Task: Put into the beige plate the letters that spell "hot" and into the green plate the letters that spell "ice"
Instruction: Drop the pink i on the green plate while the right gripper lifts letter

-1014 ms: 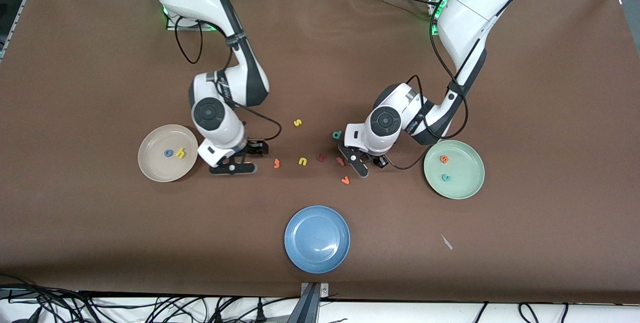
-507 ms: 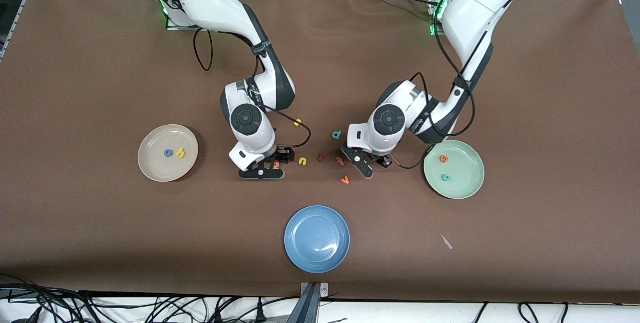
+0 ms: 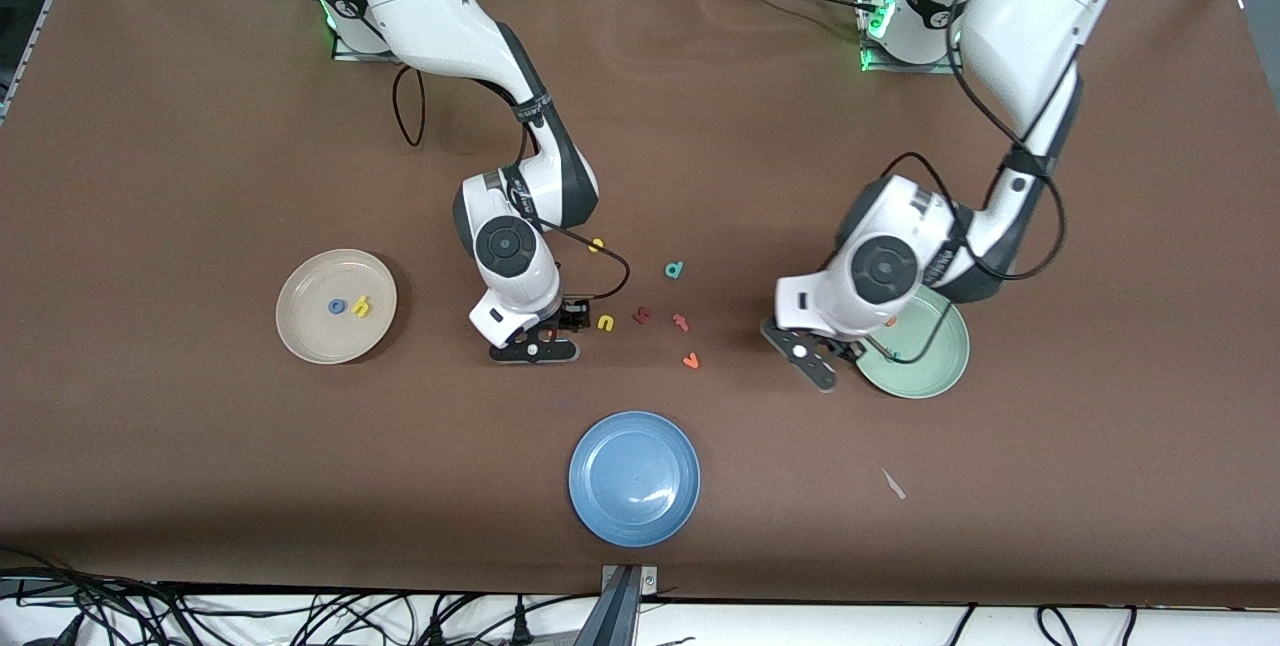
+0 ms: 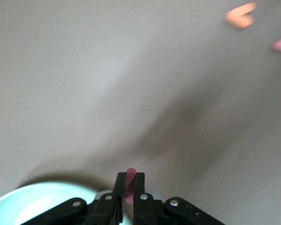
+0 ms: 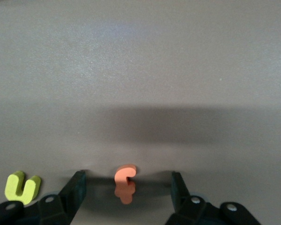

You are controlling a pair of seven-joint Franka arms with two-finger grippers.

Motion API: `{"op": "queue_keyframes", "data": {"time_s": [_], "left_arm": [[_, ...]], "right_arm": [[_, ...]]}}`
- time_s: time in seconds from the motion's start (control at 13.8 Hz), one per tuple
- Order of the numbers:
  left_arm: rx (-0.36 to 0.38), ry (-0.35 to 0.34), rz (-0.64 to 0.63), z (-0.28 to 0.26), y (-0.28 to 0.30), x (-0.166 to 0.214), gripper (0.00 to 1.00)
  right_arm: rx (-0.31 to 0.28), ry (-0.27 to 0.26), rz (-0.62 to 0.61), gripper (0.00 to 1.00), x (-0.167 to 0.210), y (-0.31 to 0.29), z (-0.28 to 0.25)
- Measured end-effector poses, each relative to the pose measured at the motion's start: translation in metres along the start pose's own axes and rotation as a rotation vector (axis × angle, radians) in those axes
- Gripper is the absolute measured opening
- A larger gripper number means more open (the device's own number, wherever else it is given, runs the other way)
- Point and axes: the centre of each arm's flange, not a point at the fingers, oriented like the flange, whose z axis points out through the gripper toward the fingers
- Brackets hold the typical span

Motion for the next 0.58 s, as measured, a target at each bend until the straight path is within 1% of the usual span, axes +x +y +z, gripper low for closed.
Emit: {"op": "queue_keyframes", "data": {"time_s": [0.14, 0.22, 0.29, 0.36, 0.43, 0.51, 0.58], "left_arm": [[-0.006, -0.003, 0.014, 0.003, -0.046, -0.027, 0.07], [-0.012, -0.006, 0.021, 0.006, -0.066, -0.042, 0.07], [-0.020, -0.012, 0.020, 0.010, -0.082, -0.055, 0.07], [-0.030, -0.022, 0.016, 0.017, -0.093, -0.066, 0.07], [-0.042, -0.034, 0.009, 0.026, -0.098, -0.075, 0.07], [-0.052, -0.045, 0.005, 0.032, -0.098, -0.080, 0.14], [-0.059, -0.052, 0.005, 0.037, -0.097, -0.083, 0.22]], "right_arm": [[0.007, 0.000, 0.009, 0.65, 0.002, 0.001, -0.001], [0.011, 0.000, 0.014, 0.64, 0.003, 0.003, -0.001], [0.011, 0.001, 0.016, 0.56, 0.004, 0.004, -0.002], [0.013, 0.004, 0.018, 0.45, 0.006, 0.005, -0.004], [0.016, 0.004, 0.021, 0.38, 0.007, 0.005, -0.005], [0.020, 0.003, 0.025, 0.37, 0.006, 0.005, -0.005], [0.025, 0.002, 0.030, 0.32, 0.007, 0.005, -0.005]]}}
